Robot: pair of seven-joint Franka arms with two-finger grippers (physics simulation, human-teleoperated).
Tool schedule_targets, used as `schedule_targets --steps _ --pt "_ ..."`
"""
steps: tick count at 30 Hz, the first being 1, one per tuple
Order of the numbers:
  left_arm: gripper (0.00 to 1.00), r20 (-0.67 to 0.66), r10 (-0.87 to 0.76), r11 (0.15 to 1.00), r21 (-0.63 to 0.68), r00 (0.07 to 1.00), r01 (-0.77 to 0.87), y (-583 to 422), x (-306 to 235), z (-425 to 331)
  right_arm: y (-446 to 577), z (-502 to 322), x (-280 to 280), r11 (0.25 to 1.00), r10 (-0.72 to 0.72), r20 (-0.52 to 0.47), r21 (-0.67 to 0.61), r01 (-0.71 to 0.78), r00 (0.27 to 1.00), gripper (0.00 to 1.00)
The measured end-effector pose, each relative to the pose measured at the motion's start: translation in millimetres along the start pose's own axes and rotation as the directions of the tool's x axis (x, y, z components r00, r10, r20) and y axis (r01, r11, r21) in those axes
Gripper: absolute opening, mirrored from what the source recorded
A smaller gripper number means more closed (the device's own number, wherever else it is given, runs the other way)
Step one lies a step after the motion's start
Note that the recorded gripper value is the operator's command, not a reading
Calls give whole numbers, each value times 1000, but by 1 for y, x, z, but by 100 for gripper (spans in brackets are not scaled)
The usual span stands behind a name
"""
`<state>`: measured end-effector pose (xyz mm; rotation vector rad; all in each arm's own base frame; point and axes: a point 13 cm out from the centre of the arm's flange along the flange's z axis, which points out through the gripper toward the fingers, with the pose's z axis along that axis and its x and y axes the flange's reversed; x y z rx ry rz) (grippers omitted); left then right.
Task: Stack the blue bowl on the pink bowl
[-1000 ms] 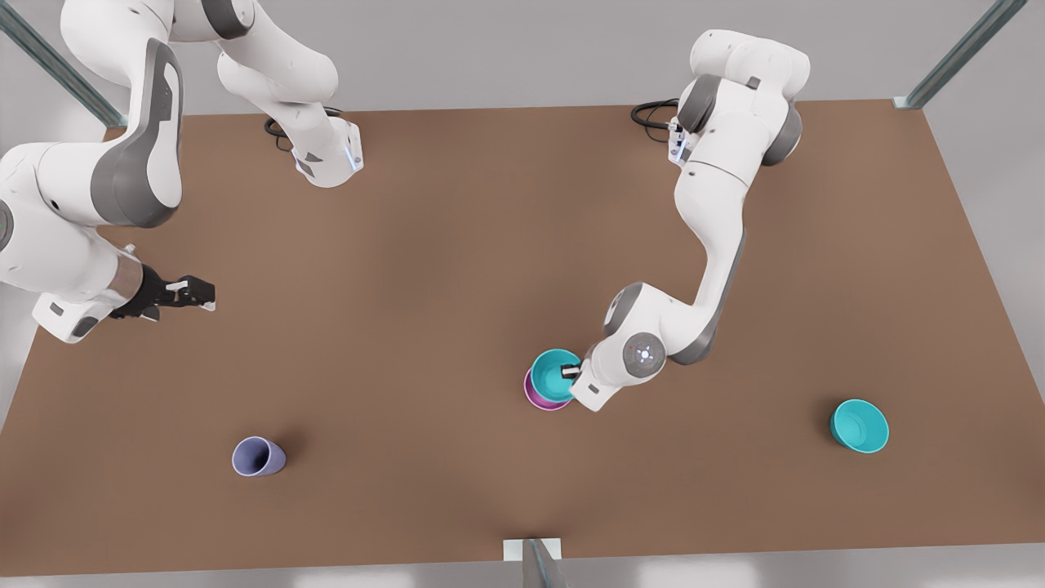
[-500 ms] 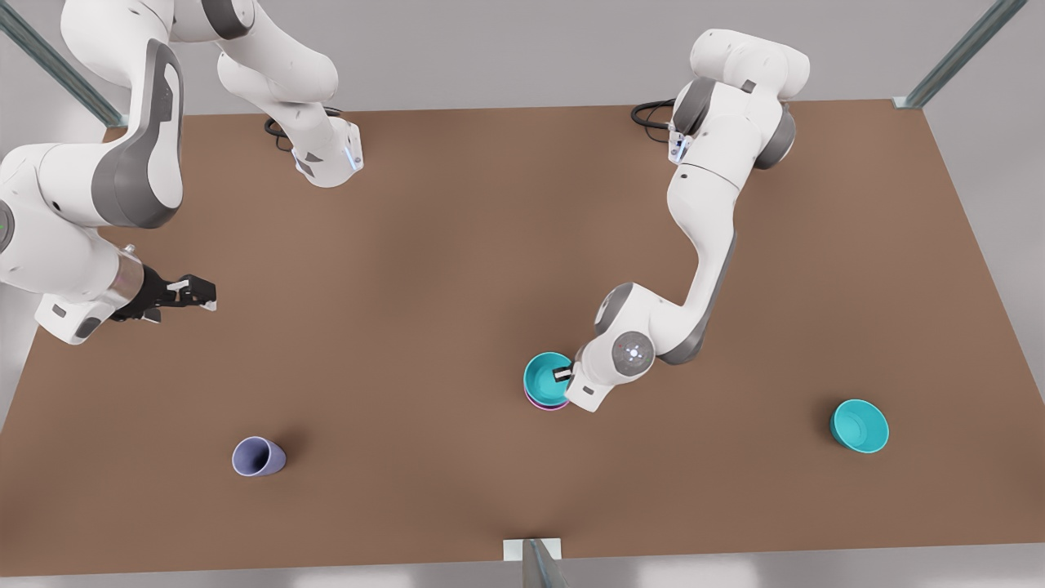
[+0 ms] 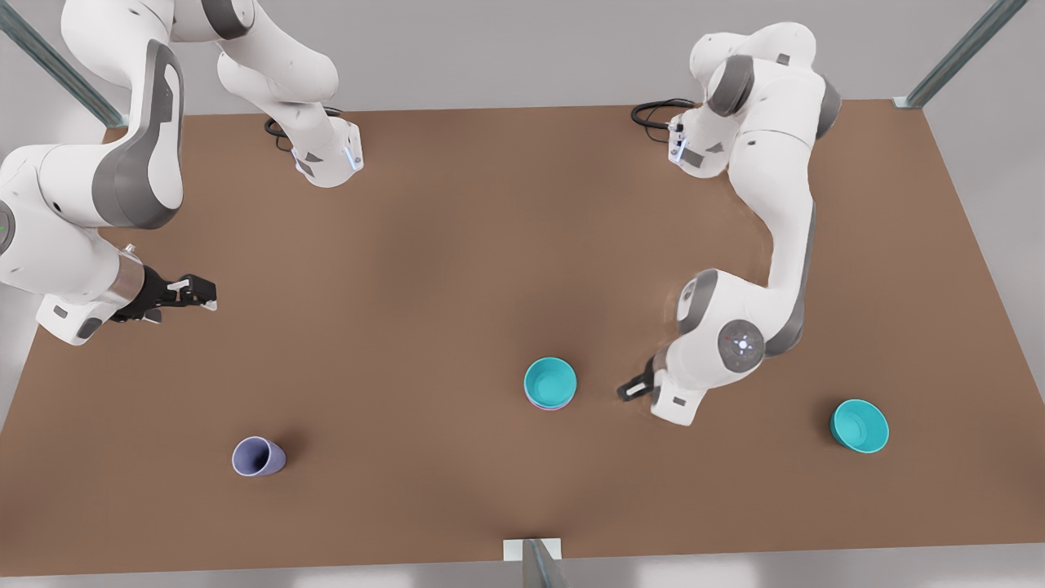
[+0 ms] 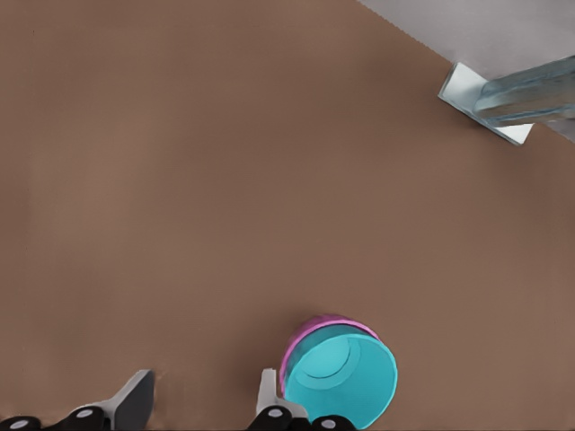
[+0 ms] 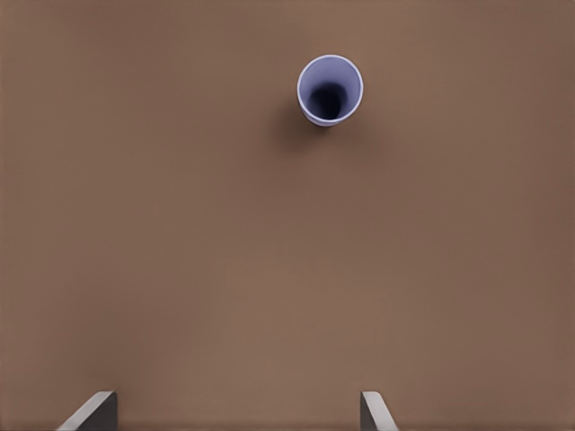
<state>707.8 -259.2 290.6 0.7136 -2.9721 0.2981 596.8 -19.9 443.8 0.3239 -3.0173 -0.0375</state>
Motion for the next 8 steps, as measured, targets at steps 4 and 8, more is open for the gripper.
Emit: schedule_targets --steps 4,8 --pt "100 84 44 987 -159 996 -30 109 -2 -147 0 0 0 1000 -2 0 1 2 1000 100" --pt "100 36 138 960 -250 990 -125 156 39 -189 0 0 0 1000 -4 1 1 4 1000 100"
